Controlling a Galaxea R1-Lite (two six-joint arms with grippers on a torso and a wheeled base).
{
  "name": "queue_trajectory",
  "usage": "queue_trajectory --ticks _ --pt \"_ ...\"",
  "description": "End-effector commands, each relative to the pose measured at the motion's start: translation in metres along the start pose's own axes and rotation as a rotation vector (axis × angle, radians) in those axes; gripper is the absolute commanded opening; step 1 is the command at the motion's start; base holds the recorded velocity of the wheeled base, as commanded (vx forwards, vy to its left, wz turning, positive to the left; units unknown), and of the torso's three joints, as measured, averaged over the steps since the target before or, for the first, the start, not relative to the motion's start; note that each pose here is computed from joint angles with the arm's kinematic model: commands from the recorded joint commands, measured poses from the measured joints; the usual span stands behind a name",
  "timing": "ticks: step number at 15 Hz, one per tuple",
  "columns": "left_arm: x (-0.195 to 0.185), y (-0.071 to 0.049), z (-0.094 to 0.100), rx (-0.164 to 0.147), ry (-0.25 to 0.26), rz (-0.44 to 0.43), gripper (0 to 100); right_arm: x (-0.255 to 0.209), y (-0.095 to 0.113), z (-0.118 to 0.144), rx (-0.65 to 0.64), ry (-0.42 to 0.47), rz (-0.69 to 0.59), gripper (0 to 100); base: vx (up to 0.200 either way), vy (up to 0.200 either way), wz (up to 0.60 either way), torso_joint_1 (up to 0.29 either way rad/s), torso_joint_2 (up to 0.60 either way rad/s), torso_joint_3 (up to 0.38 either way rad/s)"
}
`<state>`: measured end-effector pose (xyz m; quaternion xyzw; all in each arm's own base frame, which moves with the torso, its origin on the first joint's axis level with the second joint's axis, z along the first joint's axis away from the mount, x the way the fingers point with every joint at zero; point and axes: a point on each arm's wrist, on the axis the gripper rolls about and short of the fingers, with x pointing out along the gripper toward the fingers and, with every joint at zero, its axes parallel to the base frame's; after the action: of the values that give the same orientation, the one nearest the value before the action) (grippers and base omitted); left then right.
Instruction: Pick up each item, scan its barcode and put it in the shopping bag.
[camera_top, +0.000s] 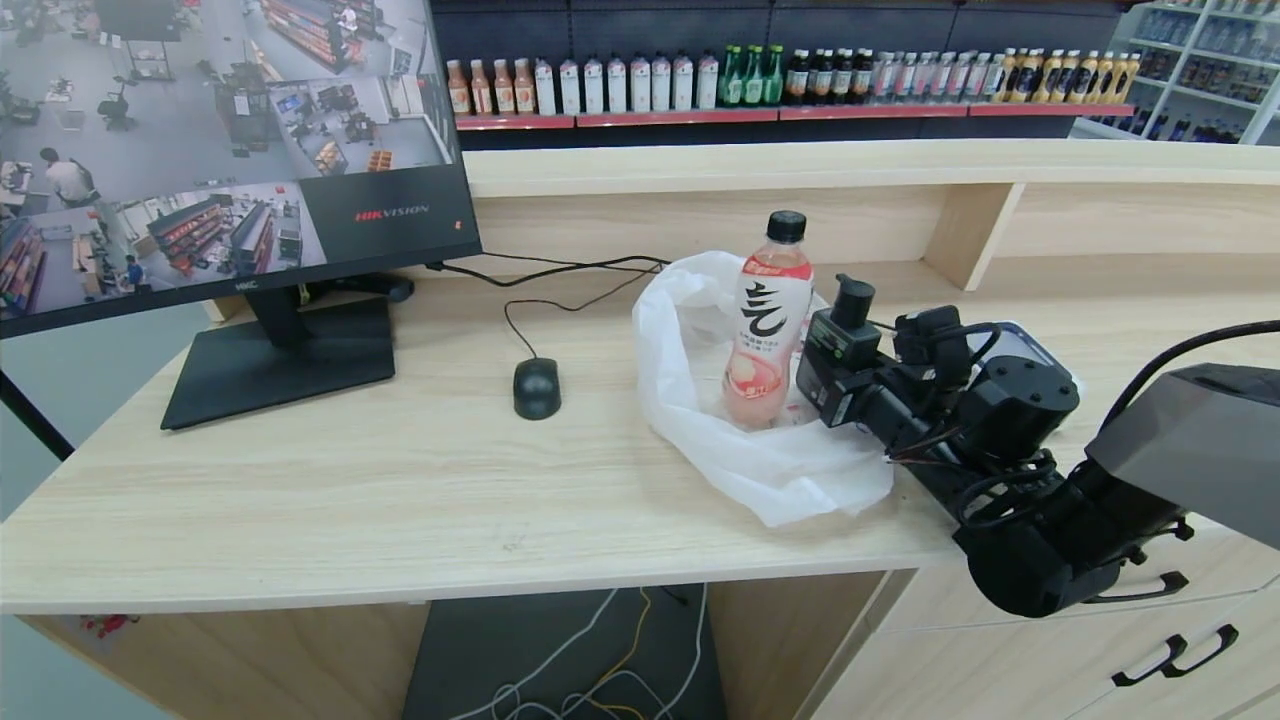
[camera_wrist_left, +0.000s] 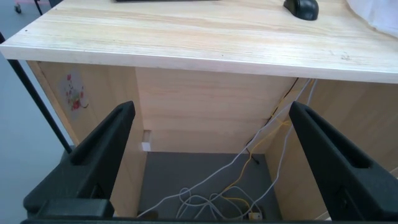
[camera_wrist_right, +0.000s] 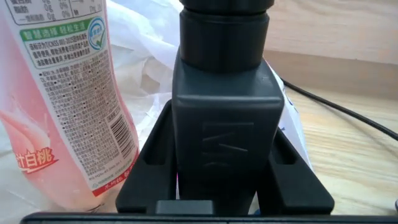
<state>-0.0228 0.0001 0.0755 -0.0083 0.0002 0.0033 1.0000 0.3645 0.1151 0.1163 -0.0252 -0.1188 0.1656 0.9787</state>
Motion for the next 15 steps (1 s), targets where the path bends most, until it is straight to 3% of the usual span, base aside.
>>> queue_trajectory --ticks 1,11,12,15 --pt "0.0 0.0 0.0 0.0 0.0 0.001 100 0.0 0.001 -0.005 0.0 0.014 0.003 0 0.0 0.0 0.0 0.0 0.0 0.0" --pt "0.0 0.0 0.0 0.0 0.0 0.001 100 0.002 -0.002 -0.008 0.009 0.015 0.017 0 0.0 0.0 0.0 0.0 0.0 0.0" --pt "0.0 0.0 0.0 0.0 0.0 0.001 100 0.002 -0.003 -0.009 0.016 0.016 0.053 100 0.0 0.0 0.0 0.0 0.0 0.0" --pt "0.0 0.0 0.0 0.0 0.0 0.001 100 0.001 -0.01 -0.004 0.017 0.005 0.042 100 0.0 0.0 0.0 0.0 0.0 0.0"
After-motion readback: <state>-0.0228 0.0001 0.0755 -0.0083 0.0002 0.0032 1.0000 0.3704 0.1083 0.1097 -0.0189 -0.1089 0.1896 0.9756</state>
